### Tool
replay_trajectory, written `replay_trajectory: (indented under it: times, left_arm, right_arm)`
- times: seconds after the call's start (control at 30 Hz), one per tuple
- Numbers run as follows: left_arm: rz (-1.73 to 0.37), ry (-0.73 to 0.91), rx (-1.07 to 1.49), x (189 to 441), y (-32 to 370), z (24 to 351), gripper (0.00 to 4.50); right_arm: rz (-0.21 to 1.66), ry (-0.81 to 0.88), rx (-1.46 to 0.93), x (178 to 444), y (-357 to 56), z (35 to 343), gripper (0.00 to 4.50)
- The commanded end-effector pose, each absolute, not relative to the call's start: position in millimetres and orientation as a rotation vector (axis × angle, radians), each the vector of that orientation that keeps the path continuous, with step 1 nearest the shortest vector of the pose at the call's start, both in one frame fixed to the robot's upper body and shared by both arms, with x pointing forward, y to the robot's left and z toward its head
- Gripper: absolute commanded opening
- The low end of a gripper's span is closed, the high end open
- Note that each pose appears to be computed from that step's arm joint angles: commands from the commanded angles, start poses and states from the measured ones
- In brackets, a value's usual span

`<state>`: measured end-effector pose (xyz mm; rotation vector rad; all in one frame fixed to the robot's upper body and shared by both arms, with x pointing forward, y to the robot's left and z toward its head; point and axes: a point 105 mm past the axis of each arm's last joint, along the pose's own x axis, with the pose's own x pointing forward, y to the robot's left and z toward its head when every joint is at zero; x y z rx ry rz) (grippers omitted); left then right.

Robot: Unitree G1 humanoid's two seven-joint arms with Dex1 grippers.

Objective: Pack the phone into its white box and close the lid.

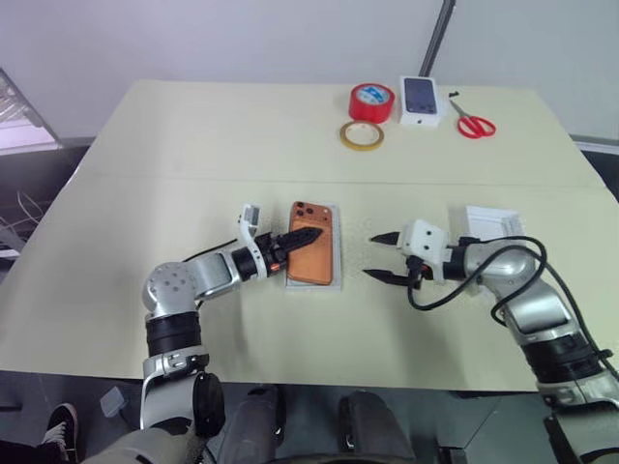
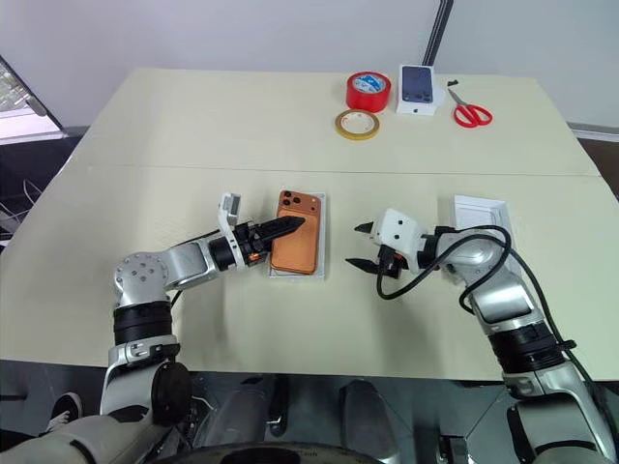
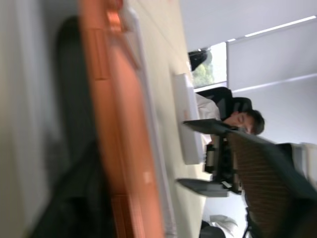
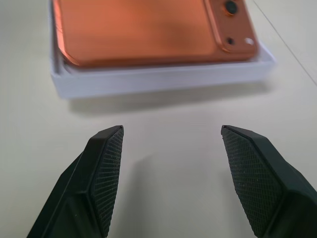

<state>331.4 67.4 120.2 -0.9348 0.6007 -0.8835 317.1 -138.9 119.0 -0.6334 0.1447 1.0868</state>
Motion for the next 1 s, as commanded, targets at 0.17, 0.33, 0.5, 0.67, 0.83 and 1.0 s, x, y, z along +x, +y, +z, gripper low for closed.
replay_trajectory:
  times: [0.17,0.33,0.5,0.67,0.83,1.0]
  left_arm:
    - [-0.926,0.603,-0.749,322,72,136,3.75]
    - [-0.927,0.631,-0.660,317,75,138,3.75]
    - [-0.867,0.607,-0.509,319,94,140,3.75]
    - [-0.829,0.529,-0.473,328,106,154,3.75]
    - [-0.694,0.451,-0.403,348,131,153,2.90]
    - [-0.636,0.461,-0.150,352,143,129,0.34]
  right_arm:
    - [1.079,0.080,-0.644,322,-129,129,3.30]
    - [1.082,0.076,-0.642,323,-125,126,3.30]
    - [1.074,0.069,-0.638,326,-124,127,3.30]
    - [1.060,0.066,-0.651,330,-124,127,3.30]
    - [1.045,0.077,-0.648,335,-127,127,2.42]
    - [0.994,0.084,-0.751,344,-133,118,0.00]
